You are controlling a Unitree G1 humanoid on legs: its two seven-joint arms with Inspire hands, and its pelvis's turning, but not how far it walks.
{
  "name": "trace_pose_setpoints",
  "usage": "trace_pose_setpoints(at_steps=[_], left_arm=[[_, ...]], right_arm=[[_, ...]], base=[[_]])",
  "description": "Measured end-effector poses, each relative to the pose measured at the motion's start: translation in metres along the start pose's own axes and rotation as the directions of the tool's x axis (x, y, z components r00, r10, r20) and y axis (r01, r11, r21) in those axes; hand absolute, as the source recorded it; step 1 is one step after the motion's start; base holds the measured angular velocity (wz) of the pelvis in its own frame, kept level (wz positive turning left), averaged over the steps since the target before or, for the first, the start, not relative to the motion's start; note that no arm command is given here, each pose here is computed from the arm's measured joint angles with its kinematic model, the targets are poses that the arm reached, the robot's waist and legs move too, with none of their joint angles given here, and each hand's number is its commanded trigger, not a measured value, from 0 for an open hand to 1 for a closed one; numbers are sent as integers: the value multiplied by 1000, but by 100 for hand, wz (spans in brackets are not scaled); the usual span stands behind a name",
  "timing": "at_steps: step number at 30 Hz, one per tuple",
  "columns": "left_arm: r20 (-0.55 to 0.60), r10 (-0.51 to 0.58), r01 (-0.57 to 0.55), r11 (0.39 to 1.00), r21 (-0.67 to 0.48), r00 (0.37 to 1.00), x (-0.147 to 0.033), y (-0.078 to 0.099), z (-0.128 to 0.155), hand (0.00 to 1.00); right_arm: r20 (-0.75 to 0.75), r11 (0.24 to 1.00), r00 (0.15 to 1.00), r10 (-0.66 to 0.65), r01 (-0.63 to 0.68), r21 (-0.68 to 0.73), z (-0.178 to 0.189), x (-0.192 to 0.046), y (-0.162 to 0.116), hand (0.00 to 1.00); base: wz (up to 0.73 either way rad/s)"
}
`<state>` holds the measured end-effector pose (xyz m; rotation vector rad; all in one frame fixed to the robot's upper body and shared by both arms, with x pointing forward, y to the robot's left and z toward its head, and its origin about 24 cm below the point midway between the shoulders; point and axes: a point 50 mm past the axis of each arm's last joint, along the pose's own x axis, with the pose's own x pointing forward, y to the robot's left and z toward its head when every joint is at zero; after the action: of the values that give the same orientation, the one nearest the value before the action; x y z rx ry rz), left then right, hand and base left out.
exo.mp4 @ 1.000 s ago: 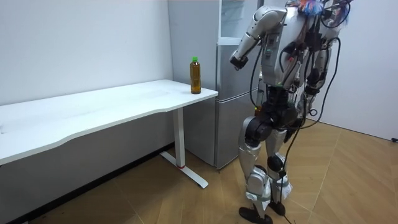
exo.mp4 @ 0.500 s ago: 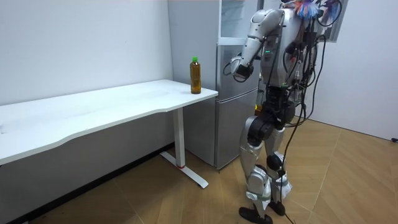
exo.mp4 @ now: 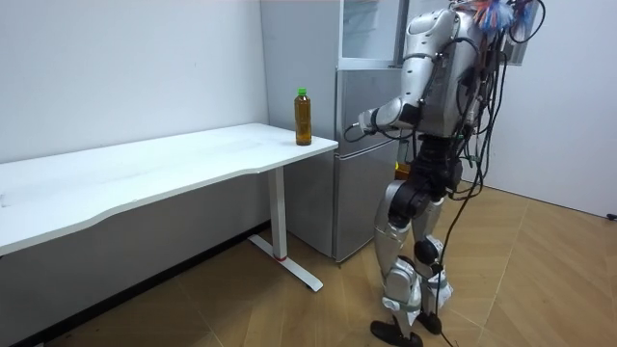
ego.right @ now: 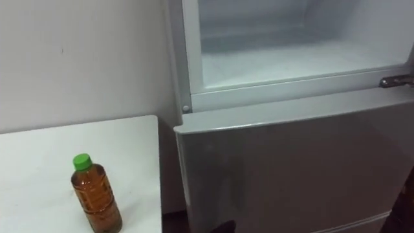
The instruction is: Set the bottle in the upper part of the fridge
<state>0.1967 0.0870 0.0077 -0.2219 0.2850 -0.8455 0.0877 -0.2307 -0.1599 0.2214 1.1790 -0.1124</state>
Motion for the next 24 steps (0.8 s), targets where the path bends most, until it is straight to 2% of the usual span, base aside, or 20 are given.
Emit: trace_pose_setpoints(at_steps=[7,11,15,19,23,24], left_arm=[[-128,104,-106,994,-7,986,-13,16,-37,0],[-270,196,-196,980,29,943,-27,24,-70,0],[-370,299,-283,954,99,880,-51,36,-98,0],[-472,435,-445,890,97,767,-84,45,-132,0],[-572,525,-589,804,89,630,-119,39,-163,0],[-582,530,-600,795,87,617,-122,38,-166,0]], right_arm=[[32,1000,999,8,-7,-21,4,0,3,0],[48,999,999,21,-18,-47,5,1,7,0],[58,997,998,8,-3,-81,4,0,6,0],[58,997,998,-7,12,-79,-1,-1,4,0],[55,998,998,-8,12,-69,-4,-2,4,0],[56,998,998,-10,14,-68,-6,-2,4,0]], base=[[6],[9],[2],[7],[7],[6]])
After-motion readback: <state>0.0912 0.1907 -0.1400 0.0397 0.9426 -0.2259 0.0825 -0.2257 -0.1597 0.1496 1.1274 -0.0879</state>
